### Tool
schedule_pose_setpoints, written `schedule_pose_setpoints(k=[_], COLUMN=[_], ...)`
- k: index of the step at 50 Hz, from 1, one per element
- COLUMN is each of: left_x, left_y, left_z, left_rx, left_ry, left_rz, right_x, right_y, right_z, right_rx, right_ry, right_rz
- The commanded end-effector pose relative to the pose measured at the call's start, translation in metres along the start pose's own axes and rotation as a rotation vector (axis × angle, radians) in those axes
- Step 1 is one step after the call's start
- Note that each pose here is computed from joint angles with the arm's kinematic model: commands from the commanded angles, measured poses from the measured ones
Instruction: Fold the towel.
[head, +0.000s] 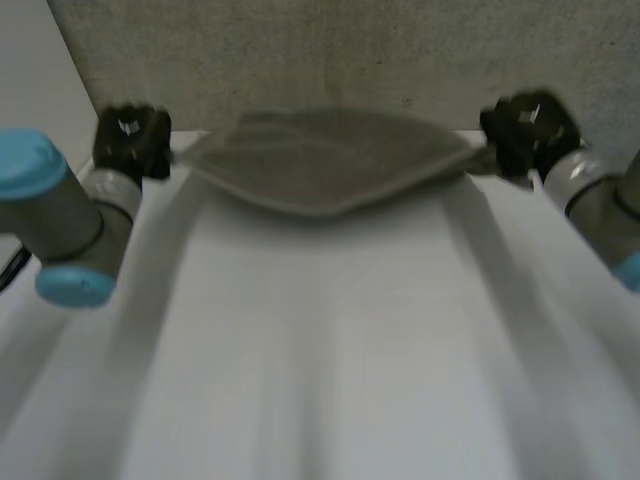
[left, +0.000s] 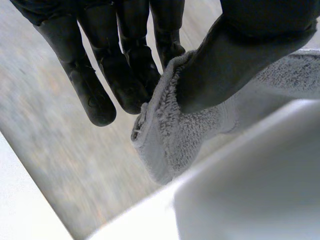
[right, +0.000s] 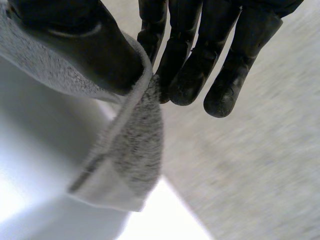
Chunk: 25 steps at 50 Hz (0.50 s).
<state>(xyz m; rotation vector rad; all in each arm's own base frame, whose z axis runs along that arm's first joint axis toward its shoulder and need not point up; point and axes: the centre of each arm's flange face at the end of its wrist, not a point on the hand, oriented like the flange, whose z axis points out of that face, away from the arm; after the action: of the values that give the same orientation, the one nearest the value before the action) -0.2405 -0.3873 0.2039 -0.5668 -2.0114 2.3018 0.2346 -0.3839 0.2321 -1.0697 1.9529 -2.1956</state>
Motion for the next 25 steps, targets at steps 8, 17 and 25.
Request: schedule_pose_setpoints(k=[8, 17, 25], left_x=[0.002, -0.008, -0.011], left_y=[0.057, 0.063, 0.067], left_z=[-0.050, -0.055, -0.055], left_rx=[-0.131, -0.152, -0.163], left_ry=[0.009, -0.021, -0.027], left_rz=[0.089, 0.081, 0.079], right_x=[-0.041, -0.035, -0.030], right_y=[0.091, 0.087, 0.093], right_z=[-0.054, -0.061, -0.058], right_rx=[-0.289, -0.311, -0.320], right_ry=[-0.117, -0.071, -0.006], right_rz=[-0.013, -0.007, 0.024])
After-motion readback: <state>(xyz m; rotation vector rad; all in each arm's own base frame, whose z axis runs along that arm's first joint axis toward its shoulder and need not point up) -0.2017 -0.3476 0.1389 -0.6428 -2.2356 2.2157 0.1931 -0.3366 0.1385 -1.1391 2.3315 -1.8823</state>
